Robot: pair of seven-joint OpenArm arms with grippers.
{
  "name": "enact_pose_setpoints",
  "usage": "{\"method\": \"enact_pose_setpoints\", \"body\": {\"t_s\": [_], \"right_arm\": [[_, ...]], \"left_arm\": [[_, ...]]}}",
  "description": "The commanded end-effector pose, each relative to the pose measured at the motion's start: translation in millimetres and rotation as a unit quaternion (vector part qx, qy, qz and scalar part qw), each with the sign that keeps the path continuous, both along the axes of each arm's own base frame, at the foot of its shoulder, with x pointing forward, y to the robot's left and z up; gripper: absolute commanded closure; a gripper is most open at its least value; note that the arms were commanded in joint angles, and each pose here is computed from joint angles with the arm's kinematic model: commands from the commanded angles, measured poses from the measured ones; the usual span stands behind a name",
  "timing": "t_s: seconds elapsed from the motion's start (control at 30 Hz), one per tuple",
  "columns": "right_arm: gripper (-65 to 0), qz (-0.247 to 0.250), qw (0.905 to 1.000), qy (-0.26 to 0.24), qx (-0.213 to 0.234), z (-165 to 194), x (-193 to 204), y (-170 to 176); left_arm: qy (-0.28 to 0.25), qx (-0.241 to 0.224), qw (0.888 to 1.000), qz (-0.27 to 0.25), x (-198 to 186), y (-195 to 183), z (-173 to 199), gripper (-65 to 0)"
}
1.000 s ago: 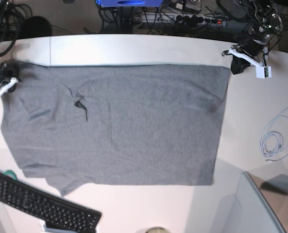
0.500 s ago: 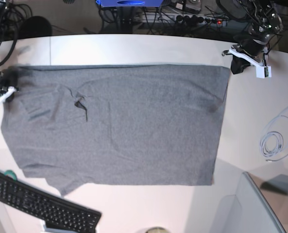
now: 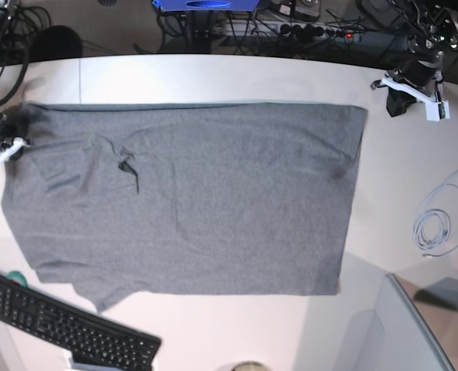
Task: Layout the t-shirt on the table in an organized manner, then fold the t-shirt properly
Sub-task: 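Regrasp the shirt edge corners with both grippers and hold them, then drag the held shirt edge outward with both grippers to spread it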
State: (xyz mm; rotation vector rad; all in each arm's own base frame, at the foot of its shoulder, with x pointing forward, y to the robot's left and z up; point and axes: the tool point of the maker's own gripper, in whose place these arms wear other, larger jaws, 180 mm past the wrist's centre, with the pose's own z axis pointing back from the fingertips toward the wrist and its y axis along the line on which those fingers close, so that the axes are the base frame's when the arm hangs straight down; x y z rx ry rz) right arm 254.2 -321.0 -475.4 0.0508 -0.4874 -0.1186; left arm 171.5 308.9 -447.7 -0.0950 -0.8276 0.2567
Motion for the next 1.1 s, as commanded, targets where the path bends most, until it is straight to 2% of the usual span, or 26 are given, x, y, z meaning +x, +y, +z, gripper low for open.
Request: {"method": "enact_pose_setpoints", "body": {"t_s": [0.0, 0.07, 0.23, 0.33, 0.5, 0.7, 0.8, 0.87, 0.97, 1.0, 1.07], "right_arm": [[-2.7, 0.001, 0.9995, -0.03, -0.013, 17.4, 17.4, -11.3], [-2.7, 0.003, 0.9994, -0.029, -0.019, 17.6, 17.8, -12.7], [-2.7, 0.021, 0.9972, -0.015, -0.07, 18.3, 23.0, -21.4], [-2.7, 0.027, 0.9963, -0.01, -0.081, 14.4, 22.9, -17.1], [-2.9, 0.029, 0.9961, -0.008, -0.082, 13.1, 22.9, -15.0], [-3.0, 0.028, 0.9966, -0.01, -0.077, 11.6, 23.9, -10.0], [-3.8, 0.028, 0.9966, -0.01, -0.076, 12.5, 25.1, -9.3], [-9.0, 0.028, 0.9967, -0.01, -0.076, 12.5, 25.2, -9.2], [-25.1, 0.032, 0.9958, -0.024, -0.083, 21.4, 30.6, -9.2], [-31.7, 0.034, 0.9951, -0.031, -0.087, 26.1, 32.1, -8.9], [-42.3, 0.041, 0.9936, -0.041, -0.096, 33.7, 31.0, -7.7]], "left_arm": [[-0.021, 0.008, 1.0, -0.003, 6.0, 4.9, 10.9, 0.0], [-0.021, 0.008, 1.0, -0.002, 5.8, 5.4, 11.0, 0.0], [-0.023, 0.009, 1.0, -0.003, 6.2, 5.1, 12.4, 0.0], [-0.025, 0.012, 1.0, 0.009, 3.3, 11.6, 14.2, 0.0], [-0.03, 0.02, 0.999, 0.034, -2.0, 27.4, 19.3, 0.0], [-0.031, 0.022, 0.999, 0.031, -0.6, 27.2, 20.9, 0.0], [-0.05, 0.032, 0.998, 0.012, 17.3, 20.6, 33.5, 0.0], [-0.063, 0.036, 0.997, -0.008, 30.2, 10.8, 42.1, 0.0], [-0.081, 0.036, 0.995, -0.049, 52.2, -11.4, 51.1, 0.0], [-0.09, 0.038, 0.993, -0.061, 63.4, -18.1, 56.1, -5.4], [-0.105, 0.033, 0.991, -0.079, 80.9, -31.4, 61.3, -20.2]]}}
